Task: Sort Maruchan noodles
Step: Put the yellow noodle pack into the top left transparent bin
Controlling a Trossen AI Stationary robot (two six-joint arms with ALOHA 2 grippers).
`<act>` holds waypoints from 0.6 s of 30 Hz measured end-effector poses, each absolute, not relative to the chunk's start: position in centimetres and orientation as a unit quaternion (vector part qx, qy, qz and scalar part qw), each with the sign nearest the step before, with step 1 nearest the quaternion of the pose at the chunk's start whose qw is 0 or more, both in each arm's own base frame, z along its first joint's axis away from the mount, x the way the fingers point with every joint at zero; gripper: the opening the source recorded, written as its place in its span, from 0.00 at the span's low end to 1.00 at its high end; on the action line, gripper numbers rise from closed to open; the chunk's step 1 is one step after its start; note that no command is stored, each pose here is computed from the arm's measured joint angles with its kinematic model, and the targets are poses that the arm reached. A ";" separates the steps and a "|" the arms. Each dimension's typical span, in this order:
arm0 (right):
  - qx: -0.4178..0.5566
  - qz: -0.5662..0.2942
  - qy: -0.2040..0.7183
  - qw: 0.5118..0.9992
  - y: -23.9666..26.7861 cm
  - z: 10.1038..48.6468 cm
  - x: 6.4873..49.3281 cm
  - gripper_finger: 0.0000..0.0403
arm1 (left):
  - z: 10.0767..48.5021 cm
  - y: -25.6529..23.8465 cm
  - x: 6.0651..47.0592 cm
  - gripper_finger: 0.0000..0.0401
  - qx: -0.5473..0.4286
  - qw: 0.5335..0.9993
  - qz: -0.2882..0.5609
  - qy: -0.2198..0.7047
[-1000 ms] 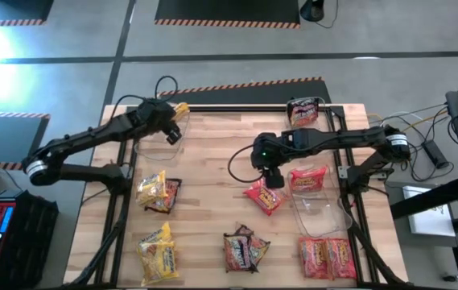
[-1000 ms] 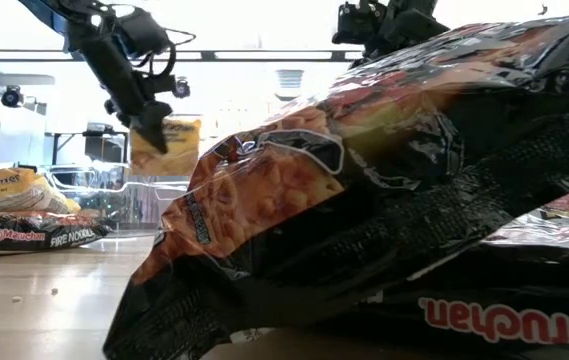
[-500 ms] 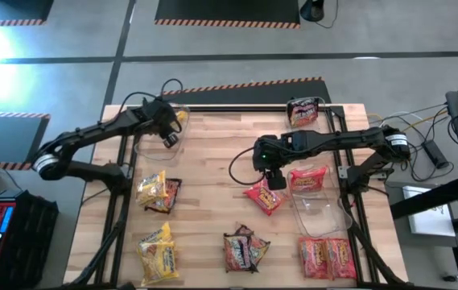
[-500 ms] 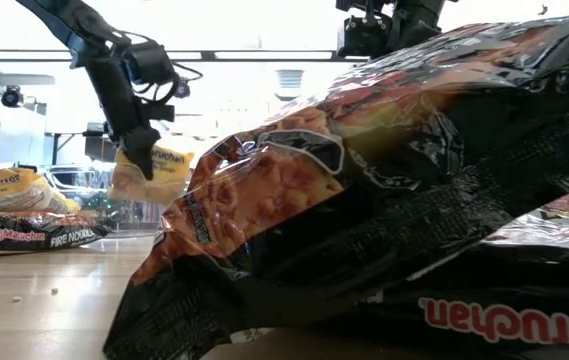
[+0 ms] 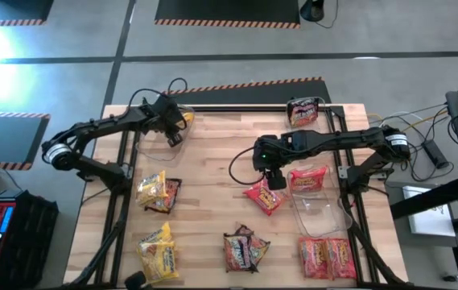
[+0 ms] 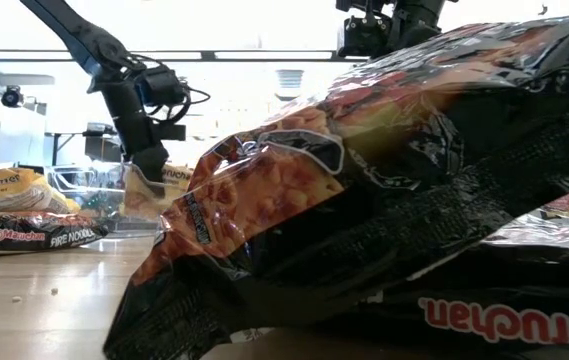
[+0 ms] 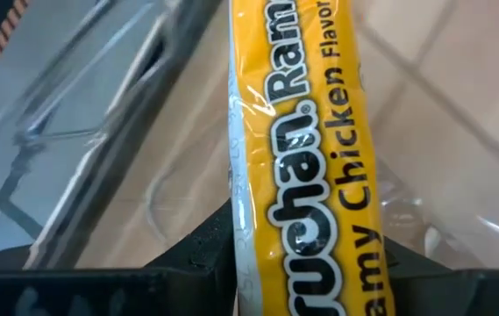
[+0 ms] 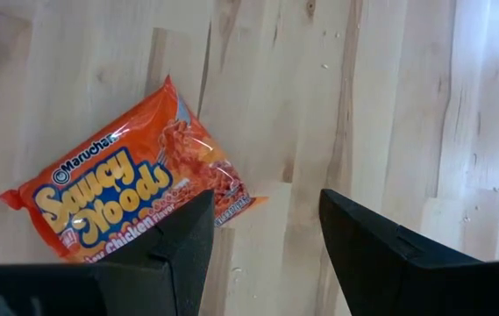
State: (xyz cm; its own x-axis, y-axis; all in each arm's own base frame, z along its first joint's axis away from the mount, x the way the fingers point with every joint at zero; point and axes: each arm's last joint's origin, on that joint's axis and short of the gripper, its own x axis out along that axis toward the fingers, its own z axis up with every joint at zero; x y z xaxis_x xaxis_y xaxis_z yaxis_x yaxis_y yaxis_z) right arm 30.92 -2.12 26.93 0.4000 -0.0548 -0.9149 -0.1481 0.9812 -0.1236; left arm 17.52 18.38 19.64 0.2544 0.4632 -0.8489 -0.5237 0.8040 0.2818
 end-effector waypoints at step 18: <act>-0.096 0.030 0.545 0.832 -2.1 27.0 30.9 0.48 | 18.8 21.6 15.1 0.32 -0.086 0.768 0.386 0.505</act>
State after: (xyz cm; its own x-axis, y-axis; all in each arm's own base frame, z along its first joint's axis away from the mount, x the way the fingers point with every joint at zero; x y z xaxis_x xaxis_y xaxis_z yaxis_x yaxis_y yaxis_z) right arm 30.95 -2.12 26.95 0.4036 -0.0547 -0.9133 -0.1543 0.9798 -0.1269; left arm 15.08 21.58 18.83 0.1934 0.5054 -0.8409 -0.6786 0.6880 0.2574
